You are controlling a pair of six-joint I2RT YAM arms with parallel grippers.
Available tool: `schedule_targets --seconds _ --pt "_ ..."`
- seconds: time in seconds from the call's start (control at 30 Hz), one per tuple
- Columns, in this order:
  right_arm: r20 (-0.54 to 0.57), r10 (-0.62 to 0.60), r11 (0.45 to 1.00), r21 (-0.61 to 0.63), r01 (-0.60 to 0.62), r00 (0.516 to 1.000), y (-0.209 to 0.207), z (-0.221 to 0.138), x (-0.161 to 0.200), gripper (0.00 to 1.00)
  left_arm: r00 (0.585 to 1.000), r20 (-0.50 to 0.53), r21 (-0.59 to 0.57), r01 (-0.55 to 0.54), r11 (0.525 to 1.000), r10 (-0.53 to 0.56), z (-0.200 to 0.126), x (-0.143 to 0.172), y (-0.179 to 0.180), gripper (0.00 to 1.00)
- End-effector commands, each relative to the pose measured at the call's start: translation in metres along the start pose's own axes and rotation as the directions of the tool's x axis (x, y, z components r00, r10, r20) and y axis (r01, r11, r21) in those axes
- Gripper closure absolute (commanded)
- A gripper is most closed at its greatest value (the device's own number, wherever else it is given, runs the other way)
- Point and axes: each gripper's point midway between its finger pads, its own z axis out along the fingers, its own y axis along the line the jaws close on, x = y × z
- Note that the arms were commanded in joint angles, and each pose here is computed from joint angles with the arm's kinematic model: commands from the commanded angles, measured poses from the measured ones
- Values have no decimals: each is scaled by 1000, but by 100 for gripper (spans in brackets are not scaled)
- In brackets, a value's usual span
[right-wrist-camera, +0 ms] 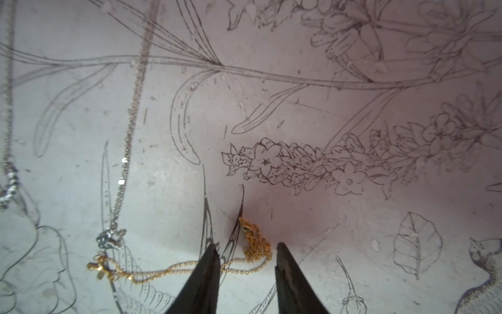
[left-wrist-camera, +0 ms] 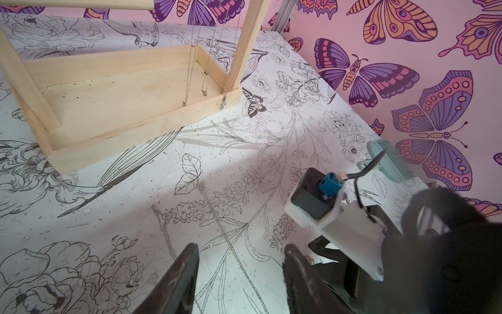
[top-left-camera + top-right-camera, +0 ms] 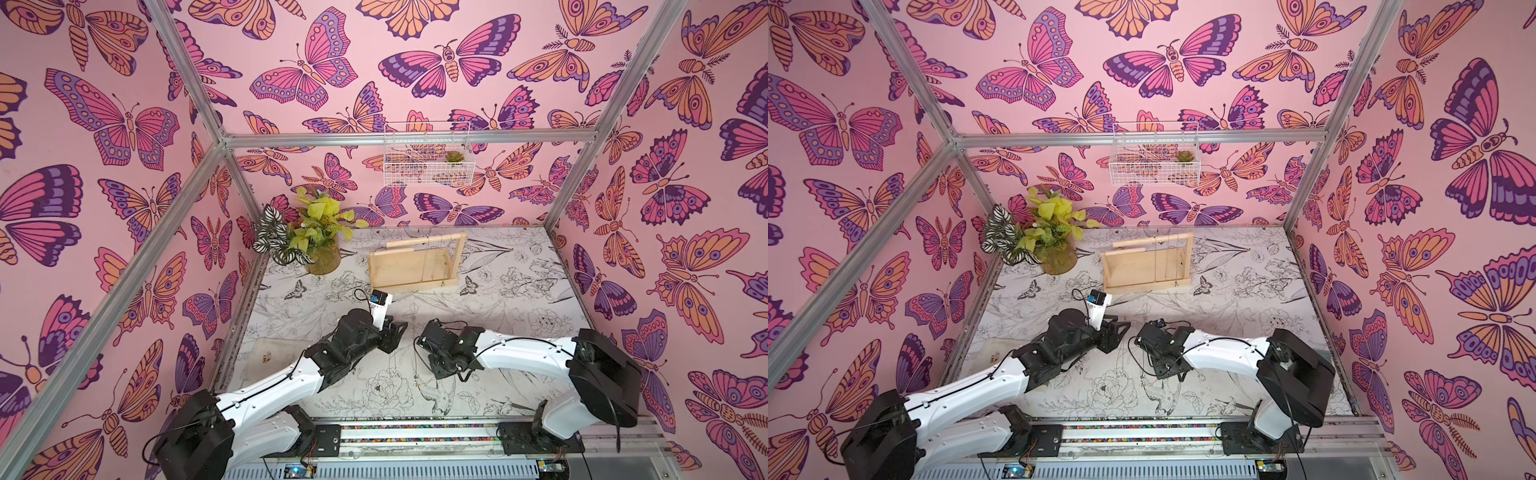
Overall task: Take the necklace off the jewelry display stand
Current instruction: Place the necklace at the center of the board.
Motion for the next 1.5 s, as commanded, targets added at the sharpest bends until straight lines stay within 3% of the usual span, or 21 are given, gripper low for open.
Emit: schedule_targets --seconds 0.0,0.23,0.37,0.7,0.8,1.47 --pt "-35 15 999 36 -14 999 -6 13 12 61 1000 -21 2 10 1000 -10 -2 7 2 47" --pt "-31 36 996 86 -33 999 -19 19 18 66 1000 -27 -2 15 1000 -15 -1 9 3 48" --pt "-30 55 994 92 -52 998 -24 20 22 83 999 -32 -3 16 1000 -16 0 9 3 48" --pt "-33 84 994 76 -81 996 -30 23 25 90 999 -36 -4 10 1000 -10 4 7 3 49" --pt "-24 96 993 78 -94 995 -35 23 19 96 999 -38 -4 10 1000 -10 4 7 3 49" --pt "-37 90 995 55 -88 995 -56 26 -54 93 998 -54 -24 15 1000 -17 0 2 5 49"
